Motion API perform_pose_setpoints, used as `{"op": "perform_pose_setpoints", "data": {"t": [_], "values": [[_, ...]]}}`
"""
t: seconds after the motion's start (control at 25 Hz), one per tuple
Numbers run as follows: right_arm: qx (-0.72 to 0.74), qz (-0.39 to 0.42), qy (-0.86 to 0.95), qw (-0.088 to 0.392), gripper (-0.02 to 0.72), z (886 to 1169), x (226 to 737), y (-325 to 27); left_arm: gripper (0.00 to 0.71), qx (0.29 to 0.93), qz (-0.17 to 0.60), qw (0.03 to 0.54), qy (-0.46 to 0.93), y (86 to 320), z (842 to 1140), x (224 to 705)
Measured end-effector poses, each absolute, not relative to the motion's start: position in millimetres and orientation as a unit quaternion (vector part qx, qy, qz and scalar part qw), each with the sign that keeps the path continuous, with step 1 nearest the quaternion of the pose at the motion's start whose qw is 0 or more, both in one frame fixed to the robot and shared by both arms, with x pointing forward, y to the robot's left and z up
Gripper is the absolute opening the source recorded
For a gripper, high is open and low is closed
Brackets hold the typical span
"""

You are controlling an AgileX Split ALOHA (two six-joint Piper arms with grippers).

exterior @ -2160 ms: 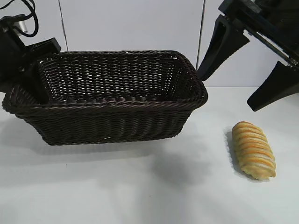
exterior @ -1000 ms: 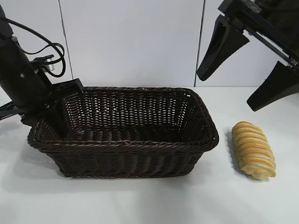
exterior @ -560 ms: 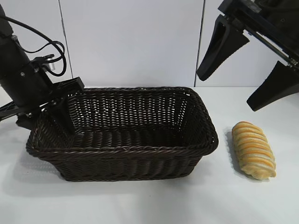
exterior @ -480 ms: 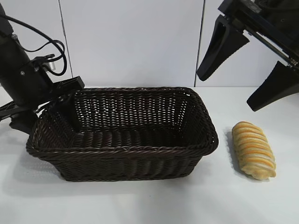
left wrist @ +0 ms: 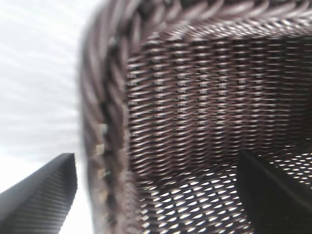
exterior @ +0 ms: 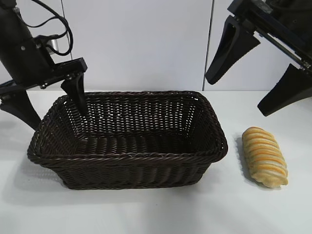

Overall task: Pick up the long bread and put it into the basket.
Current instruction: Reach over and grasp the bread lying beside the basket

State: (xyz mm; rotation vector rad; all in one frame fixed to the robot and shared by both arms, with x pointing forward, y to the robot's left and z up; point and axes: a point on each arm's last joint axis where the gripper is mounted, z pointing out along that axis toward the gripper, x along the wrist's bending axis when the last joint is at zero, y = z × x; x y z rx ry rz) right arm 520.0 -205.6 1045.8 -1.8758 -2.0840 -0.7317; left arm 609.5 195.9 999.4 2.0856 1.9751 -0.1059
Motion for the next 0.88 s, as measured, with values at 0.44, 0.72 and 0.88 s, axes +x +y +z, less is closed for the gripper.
{"op": "perform_pose_setpoints", "data": {"t": [0.44, 0.72, 0.88], "values": [[-0.642, -0.25, -0.714, 0.122, 0.684, 1045.8, 519.9, -205.6, 0.641, 0.721, 0.044, 0.14, 0.677, 211.3, 1045.6, 594.6], [-0.641, -0.245, -0.716, 0.128, 0.684, 1045.5, 518.3, -205.6, 0.641, 0.72, 0.067, 0.133, 0.677, 217.3, 1059.6, 587.1], [-0.64, -0.243, -0.717, 0.129, 0.684, 1045.4, 517.9, -205.6, 0.641, 0.714, 0.083, 0.127, 0.684, 227.6, 1069.0, 582.7]]}}
